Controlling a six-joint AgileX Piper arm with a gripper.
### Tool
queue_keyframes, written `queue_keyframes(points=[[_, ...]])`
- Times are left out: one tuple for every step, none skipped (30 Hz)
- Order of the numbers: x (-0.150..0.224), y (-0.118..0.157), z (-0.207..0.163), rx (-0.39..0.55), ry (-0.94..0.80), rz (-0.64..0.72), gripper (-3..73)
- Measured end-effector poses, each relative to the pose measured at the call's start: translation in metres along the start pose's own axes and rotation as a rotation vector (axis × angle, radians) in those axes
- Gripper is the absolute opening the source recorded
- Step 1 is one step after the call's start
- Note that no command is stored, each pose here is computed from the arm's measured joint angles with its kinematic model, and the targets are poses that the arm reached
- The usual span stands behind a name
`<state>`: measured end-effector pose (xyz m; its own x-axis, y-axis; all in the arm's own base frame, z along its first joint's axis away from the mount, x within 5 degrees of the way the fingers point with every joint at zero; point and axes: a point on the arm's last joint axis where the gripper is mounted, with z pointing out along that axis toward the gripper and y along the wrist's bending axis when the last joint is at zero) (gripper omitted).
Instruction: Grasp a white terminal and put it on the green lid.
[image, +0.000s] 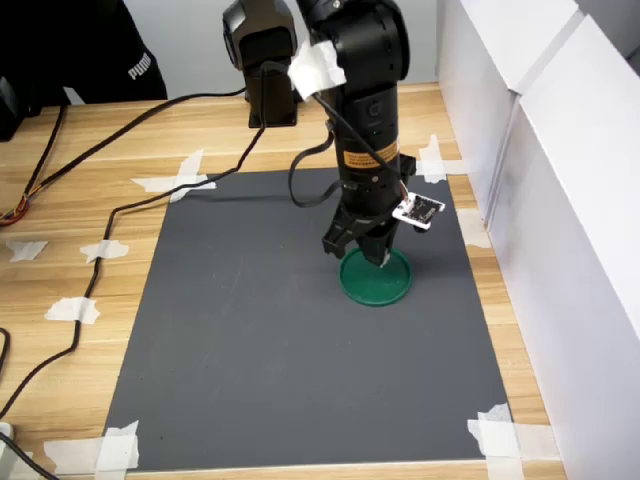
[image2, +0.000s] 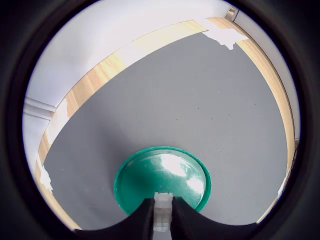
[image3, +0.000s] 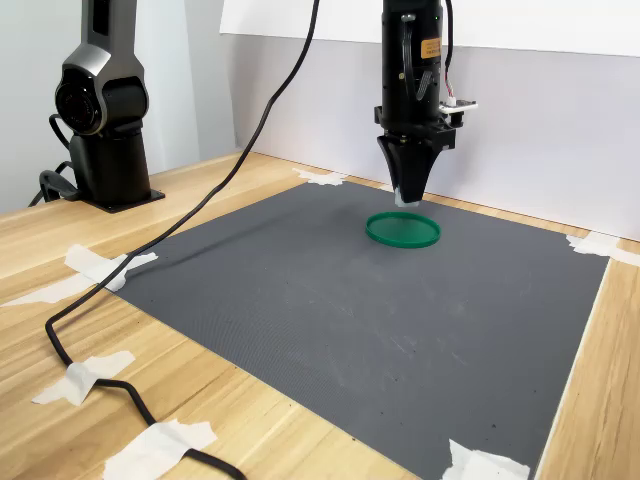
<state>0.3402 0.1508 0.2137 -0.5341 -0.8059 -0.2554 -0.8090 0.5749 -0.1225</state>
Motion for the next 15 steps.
queue_keyframes(points=[[0.0001, 0.0000, 0.0021, -0.003, 0.005, -0.003, 8.3], [0.0002, 0.0000, 0.0032, -0.004, 0.007, -0.011, 8.3], [0.0003, 0.0001, 0.0043, -0.008, 0.010, -0.016, 8.3], [0.0003, 0.0002, 0.0058, -0.010, 0.013, -0.025, 8.3], [0.0004, 0.0003, 0.0068, -0.013, 0.014, -0.035, 8.3], [0.0004, 0.0003, 0.0077, -0.014, 0.016, -0.045, 8.3], [0.0005, 0.0003, 0.0089, -0.016, 0.019, -0.053, 8.4], [0.0006, 0.0003, 0.0097, -0.017, 0.020, -0.061, 8.7], [0.0006, 0.0003, 0.0102, -0.018, 0.021, -0.065, 9.4], [0.0006, 0.0004, 0.0105, -0.019, 0.022, -0.067, 10.4], [0.0006, 0.0004, 0.0105, -0.019, 0.022, -0.070, 11.4], [0.0006, 0.0004, 0.0105, -0.019, 0.022, -0.075, 13.2], [0.0005, 0.0003, 0.0105, -0.018, 0.021, -0.080, 15.7], [0.0005, 0.0004, 0.0105, -0.020, 0.020, -0.084, 18.3], [0.0004, 0.0004, 0.0105, -0.019, 0.019, -0.086, 21.8]])
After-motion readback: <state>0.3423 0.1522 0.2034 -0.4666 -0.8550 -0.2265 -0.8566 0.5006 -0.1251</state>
